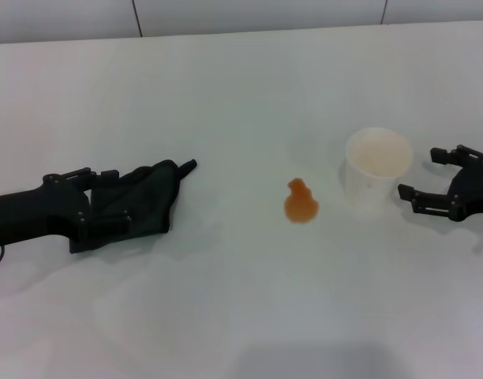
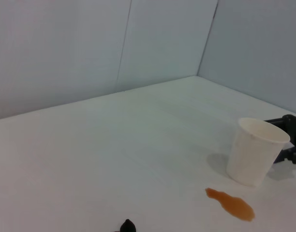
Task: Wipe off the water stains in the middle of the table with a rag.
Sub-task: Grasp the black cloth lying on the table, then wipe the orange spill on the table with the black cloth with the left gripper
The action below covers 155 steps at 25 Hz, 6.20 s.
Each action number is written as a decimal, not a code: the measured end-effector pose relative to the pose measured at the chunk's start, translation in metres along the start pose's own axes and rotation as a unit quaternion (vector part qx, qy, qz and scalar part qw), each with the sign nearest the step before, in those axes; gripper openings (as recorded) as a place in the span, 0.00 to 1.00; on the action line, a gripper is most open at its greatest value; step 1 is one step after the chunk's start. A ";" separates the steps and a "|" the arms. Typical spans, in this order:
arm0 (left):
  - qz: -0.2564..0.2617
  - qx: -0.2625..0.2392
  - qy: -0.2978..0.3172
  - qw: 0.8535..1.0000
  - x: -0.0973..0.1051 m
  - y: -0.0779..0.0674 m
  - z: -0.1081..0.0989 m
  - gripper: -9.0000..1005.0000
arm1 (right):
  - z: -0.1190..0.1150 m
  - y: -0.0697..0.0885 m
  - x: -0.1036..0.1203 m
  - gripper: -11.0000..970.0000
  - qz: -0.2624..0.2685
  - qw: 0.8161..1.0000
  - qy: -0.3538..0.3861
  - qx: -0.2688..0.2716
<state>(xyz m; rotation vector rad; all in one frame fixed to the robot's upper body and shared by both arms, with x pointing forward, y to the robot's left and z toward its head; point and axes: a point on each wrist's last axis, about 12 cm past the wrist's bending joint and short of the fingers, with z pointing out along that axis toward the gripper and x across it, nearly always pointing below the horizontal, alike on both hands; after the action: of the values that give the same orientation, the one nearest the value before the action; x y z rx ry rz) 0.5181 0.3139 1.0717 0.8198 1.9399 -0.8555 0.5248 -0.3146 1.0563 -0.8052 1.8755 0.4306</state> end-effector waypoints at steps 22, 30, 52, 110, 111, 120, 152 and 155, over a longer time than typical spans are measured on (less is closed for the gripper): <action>0.008 0.007 0.000 1.000 -0.006 0.001 0.003 0.81 | -0.041 -0.011 -0.073 0.90 -0.059 0.991 -0.093 -0.077; 0.000 0.016 -0.001 1.000 -0.008 -0.002 0.005 0.81 | -0.023 0.004 -0.105 0.90 -0.095 0.980 -0.009 -0.176; -0.115 -0.017 0.148 0.982 -0.100 0.006 -0.007 0.81 | -0.010 0.004 -0.110 0.90 -0.120 0.977 0.026 -0.177; -0.053 -0.163 0.375 0.911 -0.107 0.011 0.092 0.15 | -0.003 0.006 -0.112 0.90 -0.121 0.976 0.023 -0.177; -0.053 -0.163 0.375 0.911 -0.107 0.011 0.092 0.14 | -0.003 0.006 -0.112 0.90 -0.121 0.976 0.023 -0.177; -0.068 -0.134 0.297 0.943 -0.117 0.007 0.102 0.10 | -0.004 0.006 -0.112 0.90 -0.122 0.976 0.023 -0.176; -0.020 -0.037 0.224 0.974 -0.116 -0.036 0.182 0.10 | -0.002 0.008 -0.113 0.90 -0.124 0.975 0.023 -0.181; -0.019 -0.036 0.233 0.972 -0.114 -0.039 0.184 0.10 | -0.001 0.009 -0.113 0.90 -0.125 0.975 0.024 -0.183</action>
<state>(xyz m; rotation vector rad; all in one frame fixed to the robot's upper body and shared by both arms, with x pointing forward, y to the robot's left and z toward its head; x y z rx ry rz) 0.6153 0.1200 1.1053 1.0089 2.3849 -0.6467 0.5484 -0.2708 1.1578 -1.2931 1.7301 0.6109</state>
